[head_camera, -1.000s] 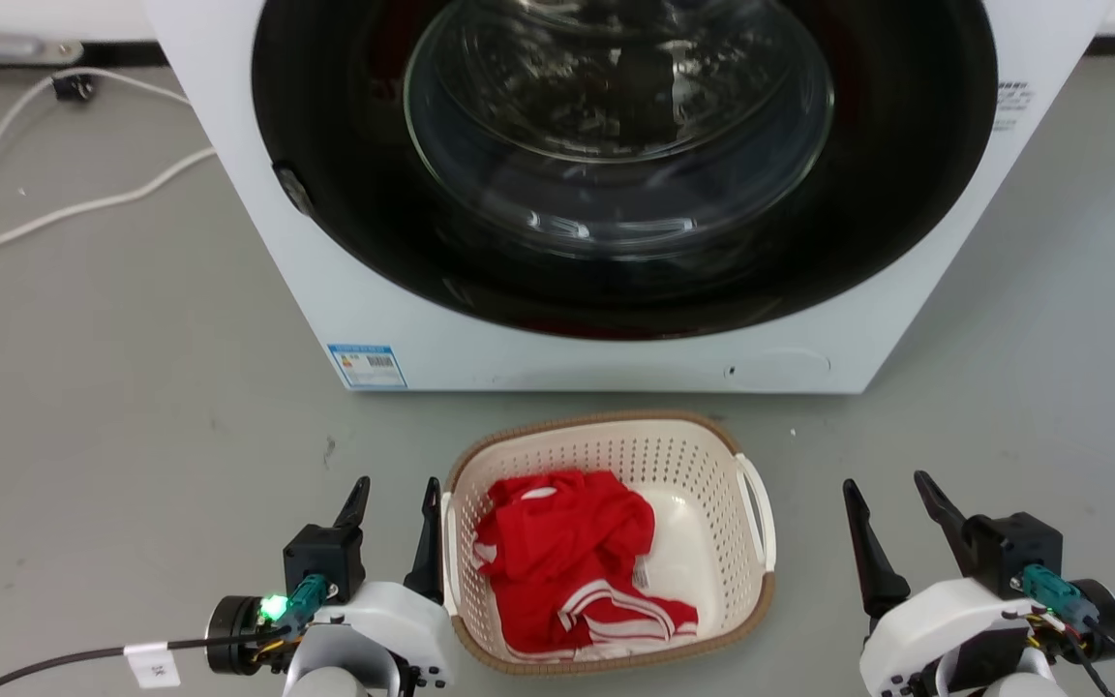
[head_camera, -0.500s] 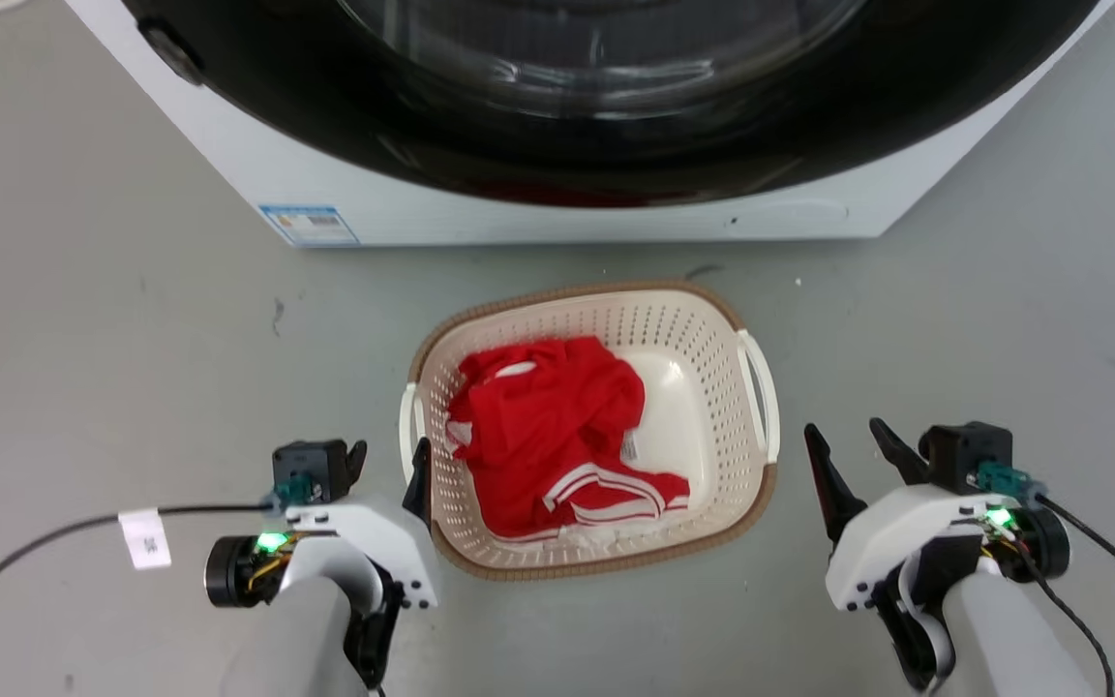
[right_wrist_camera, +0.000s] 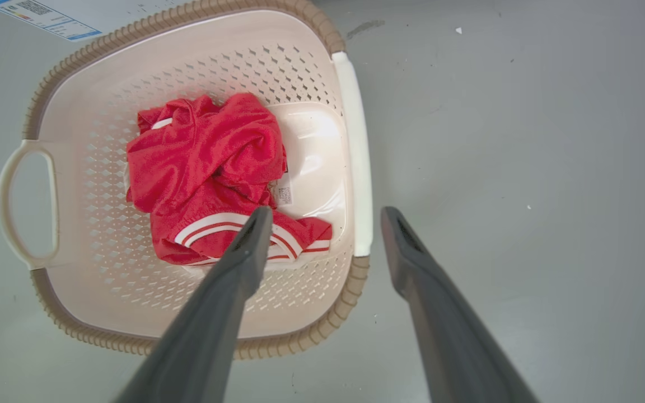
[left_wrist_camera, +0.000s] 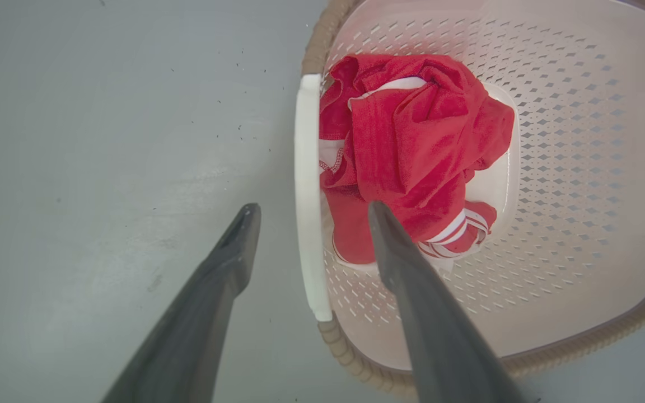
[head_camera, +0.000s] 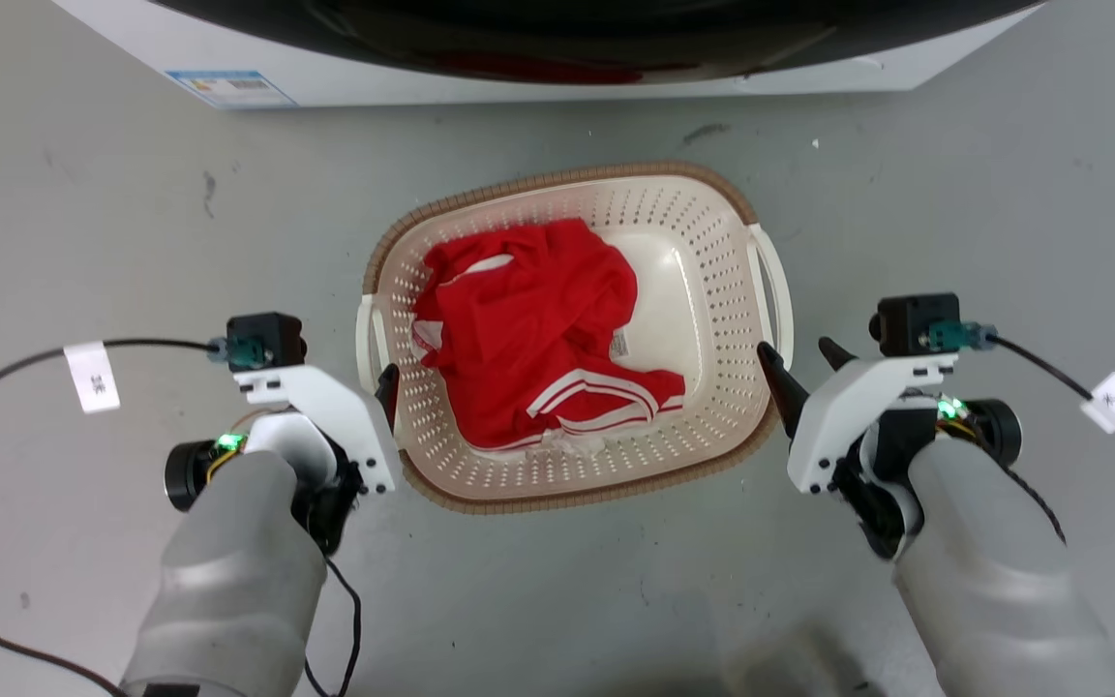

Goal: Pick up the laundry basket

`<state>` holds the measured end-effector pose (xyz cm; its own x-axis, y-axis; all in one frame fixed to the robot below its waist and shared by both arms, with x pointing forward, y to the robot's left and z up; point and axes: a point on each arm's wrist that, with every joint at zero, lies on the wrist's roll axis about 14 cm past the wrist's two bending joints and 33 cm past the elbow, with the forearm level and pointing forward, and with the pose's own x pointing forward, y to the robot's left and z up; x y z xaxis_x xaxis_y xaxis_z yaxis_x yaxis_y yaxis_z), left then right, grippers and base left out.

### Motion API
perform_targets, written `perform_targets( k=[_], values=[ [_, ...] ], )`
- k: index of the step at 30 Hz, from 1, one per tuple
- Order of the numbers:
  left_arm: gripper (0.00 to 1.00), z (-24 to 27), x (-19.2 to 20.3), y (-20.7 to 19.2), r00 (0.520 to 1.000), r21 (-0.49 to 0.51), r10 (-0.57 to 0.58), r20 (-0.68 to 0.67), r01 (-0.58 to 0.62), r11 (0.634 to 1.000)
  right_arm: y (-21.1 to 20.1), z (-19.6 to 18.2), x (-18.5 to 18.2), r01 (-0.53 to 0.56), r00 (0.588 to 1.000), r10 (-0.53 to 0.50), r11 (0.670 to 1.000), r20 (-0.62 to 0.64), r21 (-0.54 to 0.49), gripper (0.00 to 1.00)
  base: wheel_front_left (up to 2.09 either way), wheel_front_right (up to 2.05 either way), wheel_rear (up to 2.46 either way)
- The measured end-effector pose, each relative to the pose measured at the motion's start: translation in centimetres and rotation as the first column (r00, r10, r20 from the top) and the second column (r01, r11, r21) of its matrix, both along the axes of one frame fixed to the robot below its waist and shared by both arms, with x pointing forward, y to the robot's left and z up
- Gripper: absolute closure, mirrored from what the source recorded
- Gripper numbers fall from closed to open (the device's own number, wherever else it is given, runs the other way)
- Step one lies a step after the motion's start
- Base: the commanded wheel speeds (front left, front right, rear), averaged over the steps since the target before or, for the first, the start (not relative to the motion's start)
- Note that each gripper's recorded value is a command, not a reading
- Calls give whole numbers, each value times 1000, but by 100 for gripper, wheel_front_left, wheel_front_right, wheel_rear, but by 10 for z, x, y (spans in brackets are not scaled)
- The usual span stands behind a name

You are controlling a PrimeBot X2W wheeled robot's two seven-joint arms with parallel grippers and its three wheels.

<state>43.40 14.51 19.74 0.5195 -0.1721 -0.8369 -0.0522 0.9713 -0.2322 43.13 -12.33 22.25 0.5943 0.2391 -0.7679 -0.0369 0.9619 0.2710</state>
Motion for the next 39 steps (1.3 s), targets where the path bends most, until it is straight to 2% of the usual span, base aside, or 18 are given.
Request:
perform_targets(
  k=[5, 14, 24, 25, 26, 27, 39],
  values=[
    [0, -21, 6, 0, 994, -16, -2, -110, 0, 1000, 3, -24, 5, -39, 994, 38, 999, -106, -8, 0, 0, 0, 0],
    [0, -53, 24, 4, 964, -20, -56, -261, 53, 998, 0, -63, 17, -116, 958, 101, 992, -269, -42, 0, 0, 0, 0],
    [0, -73, 24, 4, 940, -26, -81, -330, 76, 997, 2, -84, 17, -165, 929, 139, 985, -342, -48, 2, 0, 0, 0],
    [45, -74, 24, 4, 939, -26, -81, -333, 77, 997, 2, -85, 18, -163, 929, 137, 986, -343, -47, 51, 0, 0, 0],
    [100, -75, 24, 3, 939, -30, -80, -334, 75, 997, 2, -85, 20, -161, 932, 135, 986, -337, -50, 71, 0, 0, 0],
    [100, -76, 23, 0, 935, -37, -84, -344, 76, 996, 1, -86, 21, -158, 933, 132, 986, -336, -51, 100, 0, 0, 0],
    [100, -74, 22, -10, 930, -58, -117, -349, 103, 993, 5, -86, 18, -155, 928, 133, 987, -348, -36, 100, 0, 0, 0]
  ],
)
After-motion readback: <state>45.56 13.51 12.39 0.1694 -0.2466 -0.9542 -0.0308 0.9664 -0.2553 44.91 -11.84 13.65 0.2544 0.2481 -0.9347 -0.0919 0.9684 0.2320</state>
